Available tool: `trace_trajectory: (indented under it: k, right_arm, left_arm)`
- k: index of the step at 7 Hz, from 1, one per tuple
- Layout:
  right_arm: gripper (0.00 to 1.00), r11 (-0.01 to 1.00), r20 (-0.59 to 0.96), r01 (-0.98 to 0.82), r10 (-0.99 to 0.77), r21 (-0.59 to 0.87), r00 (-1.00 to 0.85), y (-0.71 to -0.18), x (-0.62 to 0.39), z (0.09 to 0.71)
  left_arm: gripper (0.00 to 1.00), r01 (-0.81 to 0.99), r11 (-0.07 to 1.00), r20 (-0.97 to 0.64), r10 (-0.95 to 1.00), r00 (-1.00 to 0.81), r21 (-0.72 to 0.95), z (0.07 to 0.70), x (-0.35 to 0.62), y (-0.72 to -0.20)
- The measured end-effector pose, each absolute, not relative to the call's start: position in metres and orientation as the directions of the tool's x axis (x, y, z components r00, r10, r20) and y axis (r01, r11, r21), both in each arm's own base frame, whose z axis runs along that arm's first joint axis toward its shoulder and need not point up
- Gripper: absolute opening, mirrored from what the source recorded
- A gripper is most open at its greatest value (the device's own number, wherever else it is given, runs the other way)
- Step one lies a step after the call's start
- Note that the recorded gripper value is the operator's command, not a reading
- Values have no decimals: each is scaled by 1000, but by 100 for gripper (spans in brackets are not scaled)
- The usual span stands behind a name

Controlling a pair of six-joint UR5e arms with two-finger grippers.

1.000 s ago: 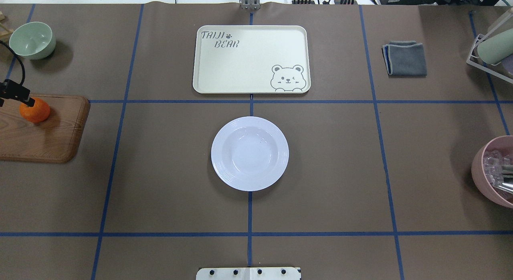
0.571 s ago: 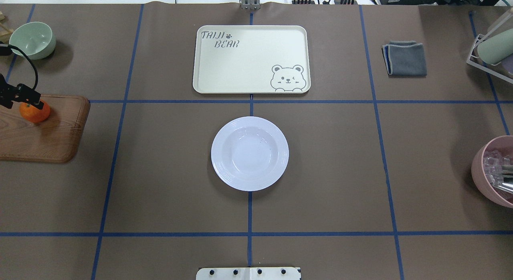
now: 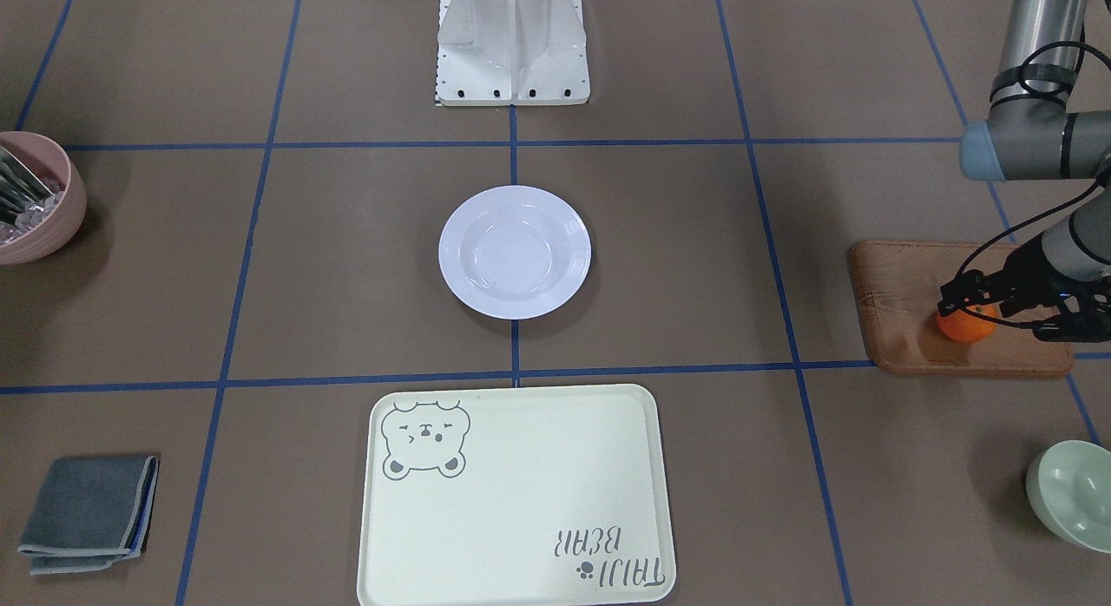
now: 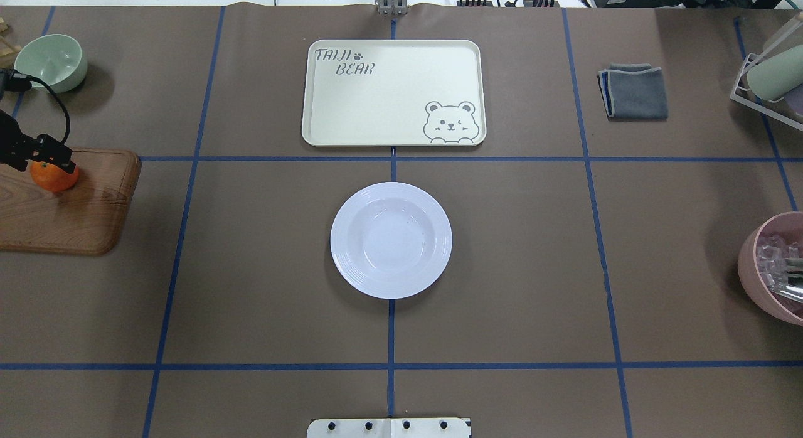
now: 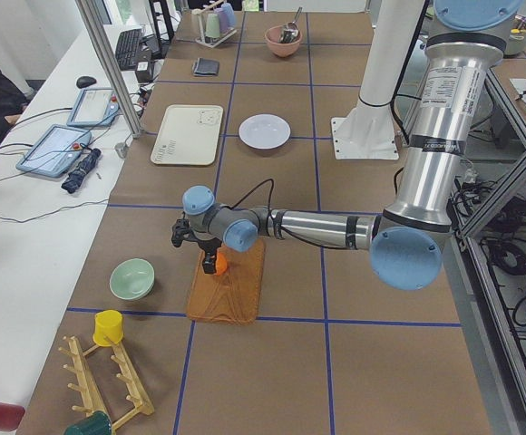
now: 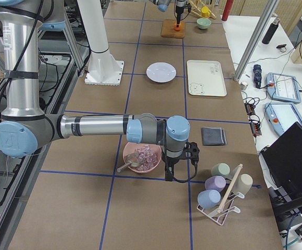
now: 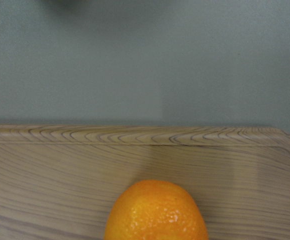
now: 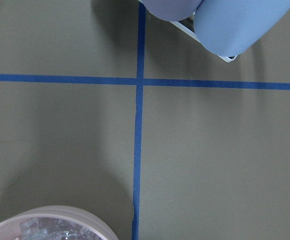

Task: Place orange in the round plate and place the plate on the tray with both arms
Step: 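Lower the left gripper onto the orange on the wooden tray and grasp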

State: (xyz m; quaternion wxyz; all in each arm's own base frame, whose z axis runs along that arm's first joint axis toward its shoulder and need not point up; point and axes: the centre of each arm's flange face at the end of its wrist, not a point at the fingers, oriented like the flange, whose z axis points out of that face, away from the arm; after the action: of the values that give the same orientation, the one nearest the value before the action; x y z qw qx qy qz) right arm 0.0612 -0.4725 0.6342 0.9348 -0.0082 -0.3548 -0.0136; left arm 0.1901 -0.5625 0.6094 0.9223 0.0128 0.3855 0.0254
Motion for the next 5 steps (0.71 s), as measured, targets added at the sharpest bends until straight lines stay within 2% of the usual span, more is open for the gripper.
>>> trace_trajectory:
  k: [2,3,4,5]
  right_arm:
    - [100,999,663,34,-21,-7,748,-473,60,635]
    - [100,999,663,34,-19,-10,748,-472,60,637]
    - [100,999,663,34,-16,-15,748,-472,60,639]
    - [100,999,663,34,-15,-16,748,-472,60,640]
  left_arm:
    - [98,-41,998,-694,61,717,45,616,196,-564]
    - [67,-42,998,-693,62,718,46,617,197,-563]
    - [19,-42,998,-693,65,718,49,618,197,-563]
    - [0,-42,997,-696,72,714,59,620,197,-562]
